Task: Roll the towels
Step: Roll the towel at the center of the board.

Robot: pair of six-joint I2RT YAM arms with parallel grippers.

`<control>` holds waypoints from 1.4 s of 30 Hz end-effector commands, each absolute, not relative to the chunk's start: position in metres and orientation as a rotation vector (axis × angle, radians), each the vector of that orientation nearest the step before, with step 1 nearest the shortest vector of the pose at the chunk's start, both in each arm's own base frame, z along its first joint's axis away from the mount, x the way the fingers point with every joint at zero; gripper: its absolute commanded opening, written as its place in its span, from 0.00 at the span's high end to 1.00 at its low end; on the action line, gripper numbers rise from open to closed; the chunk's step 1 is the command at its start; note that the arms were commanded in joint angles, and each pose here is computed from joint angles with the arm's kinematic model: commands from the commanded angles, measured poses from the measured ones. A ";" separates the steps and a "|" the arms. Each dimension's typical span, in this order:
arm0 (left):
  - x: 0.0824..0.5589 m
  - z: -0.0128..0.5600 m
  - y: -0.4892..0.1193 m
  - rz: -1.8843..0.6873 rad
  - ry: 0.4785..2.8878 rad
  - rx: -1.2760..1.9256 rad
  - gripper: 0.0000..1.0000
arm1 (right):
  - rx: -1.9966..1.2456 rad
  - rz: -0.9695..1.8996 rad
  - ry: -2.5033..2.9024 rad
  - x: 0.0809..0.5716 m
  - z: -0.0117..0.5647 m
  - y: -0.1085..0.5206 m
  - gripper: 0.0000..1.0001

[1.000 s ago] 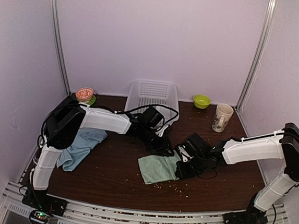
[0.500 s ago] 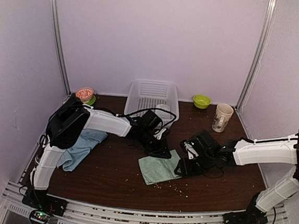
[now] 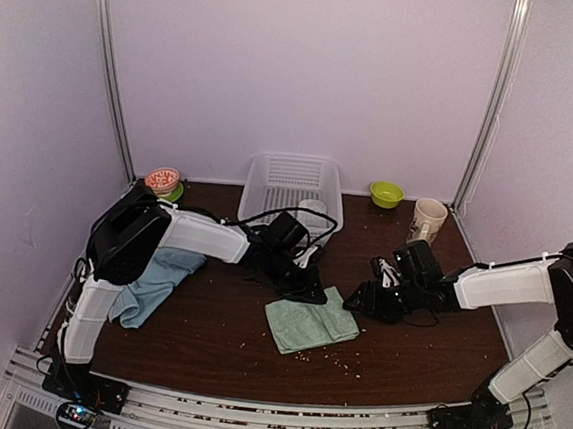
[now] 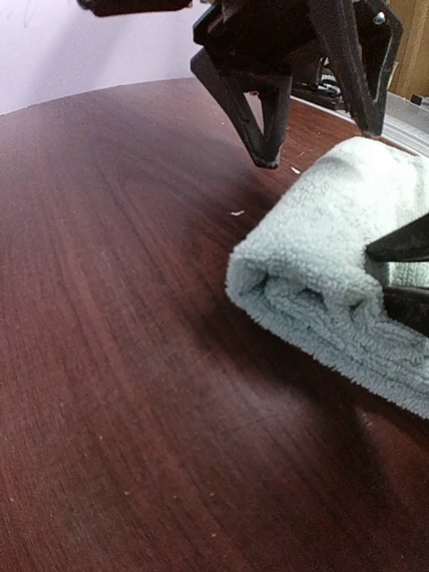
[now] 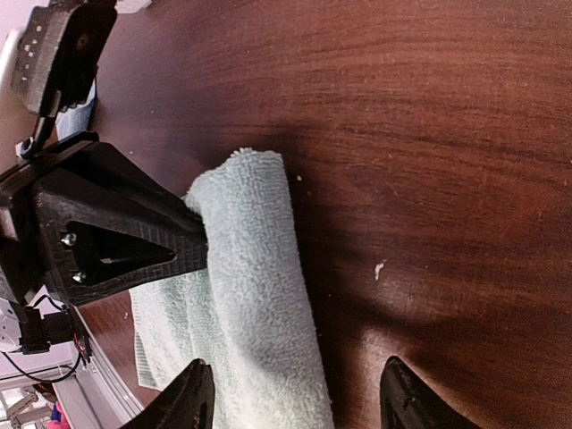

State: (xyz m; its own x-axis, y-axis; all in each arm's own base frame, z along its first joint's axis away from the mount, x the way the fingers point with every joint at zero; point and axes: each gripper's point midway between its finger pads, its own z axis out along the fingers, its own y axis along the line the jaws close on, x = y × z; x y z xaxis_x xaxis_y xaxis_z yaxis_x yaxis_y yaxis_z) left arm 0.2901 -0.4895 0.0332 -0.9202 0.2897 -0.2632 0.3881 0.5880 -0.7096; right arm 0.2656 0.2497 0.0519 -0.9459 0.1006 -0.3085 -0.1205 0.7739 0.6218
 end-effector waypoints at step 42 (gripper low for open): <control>0.265 0.075 -0.451 -1.113 2.636 0.652 0.72 | -0.300 0.212 2.751 0.255 0.048 0.221 1.00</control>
State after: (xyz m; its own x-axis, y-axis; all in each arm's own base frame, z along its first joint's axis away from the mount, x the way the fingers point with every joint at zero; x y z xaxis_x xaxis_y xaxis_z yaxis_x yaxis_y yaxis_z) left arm 0.2634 -0.4572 0.0596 -0.8956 0.3293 -0.2990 0.4441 0.6244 -0.6426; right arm 0.2635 0.2520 0.0520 -0.9356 -0.0567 -0.3484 -0.2043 0.8918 0.4037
